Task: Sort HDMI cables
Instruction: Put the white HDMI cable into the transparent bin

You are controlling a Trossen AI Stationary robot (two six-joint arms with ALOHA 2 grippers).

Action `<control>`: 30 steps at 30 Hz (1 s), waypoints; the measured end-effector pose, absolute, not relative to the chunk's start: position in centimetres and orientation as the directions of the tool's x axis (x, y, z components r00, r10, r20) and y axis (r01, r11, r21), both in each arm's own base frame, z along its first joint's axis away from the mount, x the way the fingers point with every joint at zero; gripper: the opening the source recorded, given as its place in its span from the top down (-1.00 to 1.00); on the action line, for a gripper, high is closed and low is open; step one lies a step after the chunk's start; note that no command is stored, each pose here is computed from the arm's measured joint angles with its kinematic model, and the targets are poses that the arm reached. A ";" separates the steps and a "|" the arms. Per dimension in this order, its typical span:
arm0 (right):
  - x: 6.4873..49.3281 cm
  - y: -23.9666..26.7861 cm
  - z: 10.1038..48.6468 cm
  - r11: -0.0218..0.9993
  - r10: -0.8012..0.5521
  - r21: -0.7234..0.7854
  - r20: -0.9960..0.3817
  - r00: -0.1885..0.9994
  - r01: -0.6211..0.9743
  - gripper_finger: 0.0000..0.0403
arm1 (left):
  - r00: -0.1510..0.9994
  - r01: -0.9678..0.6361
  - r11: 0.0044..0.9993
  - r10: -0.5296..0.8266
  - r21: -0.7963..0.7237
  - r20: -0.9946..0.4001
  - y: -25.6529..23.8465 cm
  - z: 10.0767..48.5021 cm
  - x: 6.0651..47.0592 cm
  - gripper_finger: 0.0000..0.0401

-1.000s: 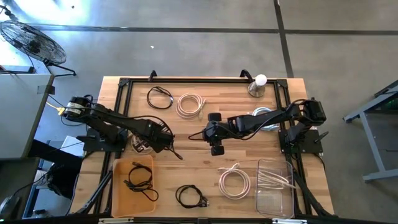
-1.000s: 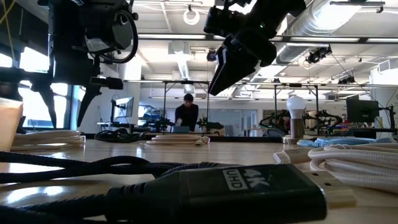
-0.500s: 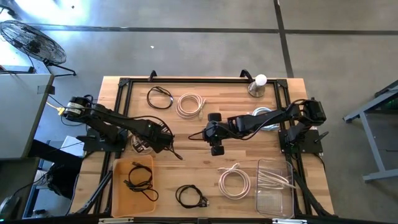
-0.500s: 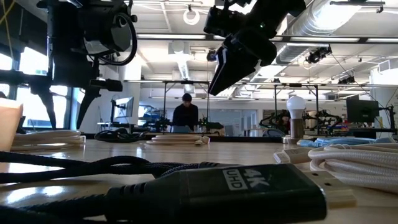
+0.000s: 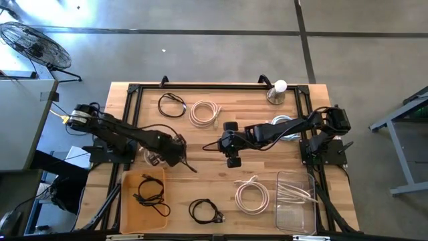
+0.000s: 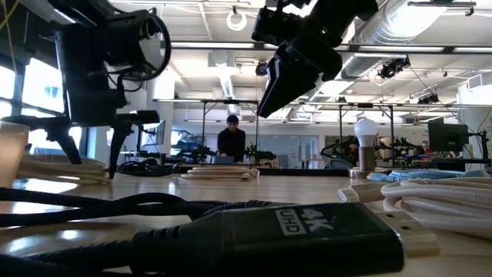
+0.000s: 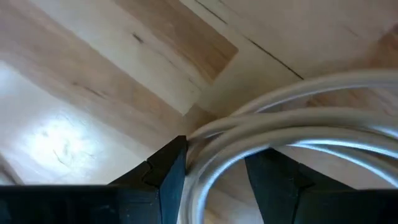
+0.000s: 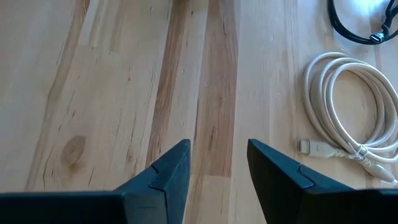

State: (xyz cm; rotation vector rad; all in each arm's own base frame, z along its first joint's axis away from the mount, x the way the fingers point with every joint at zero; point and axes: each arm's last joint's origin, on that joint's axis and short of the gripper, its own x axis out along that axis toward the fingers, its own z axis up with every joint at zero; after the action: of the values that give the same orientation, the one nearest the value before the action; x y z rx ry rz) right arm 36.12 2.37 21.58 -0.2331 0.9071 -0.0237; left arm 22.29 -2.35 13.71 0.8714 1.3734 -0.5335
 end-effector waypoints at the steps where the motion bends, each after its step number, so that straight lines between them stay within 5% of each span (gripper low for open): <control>1: 36.1 2.4 21.6 0.975 -0.116 -0.207 -0.778 0.617 -0.078 0.25 | 0.155 0.757 0.619 0.143 0.211 -0.977 -2.0 13.3 22.0 0.20; 7: 36.2 2.4 21.6 0.977 -0.097 -0.194 -0.776 0.623 -0.090 0.26 | 0.116 0.627 0.772 0.035 0.101 -0.993 0.3 12.4 21.1 0.21; 15: 36.3 2.4 21.7 0.976 -0.099 -0.198 -0.765 0.636 -0.086 0.26 | 0.238 0.466 0.883 -0.179 -0.050 -0.955 3.6 12.6 21.5 0.40; 30: 36.3 2.3 21.7 0.976 -0.101 -0.201 -0.765 0.636 -0.087 0.26 | 0.284 0.485 0.873 -0.208 -0.048 -0.936 4.6 12.7 21.7 0.47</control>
State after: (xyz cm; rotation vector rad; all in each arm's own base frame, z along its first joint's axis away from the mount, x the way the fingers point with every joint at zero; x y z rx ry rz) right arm 36.30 2.35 21.72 -0.2277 0.8840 -0.0078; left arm 21.69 4.57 12.74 0.2668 1.1984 -0.4710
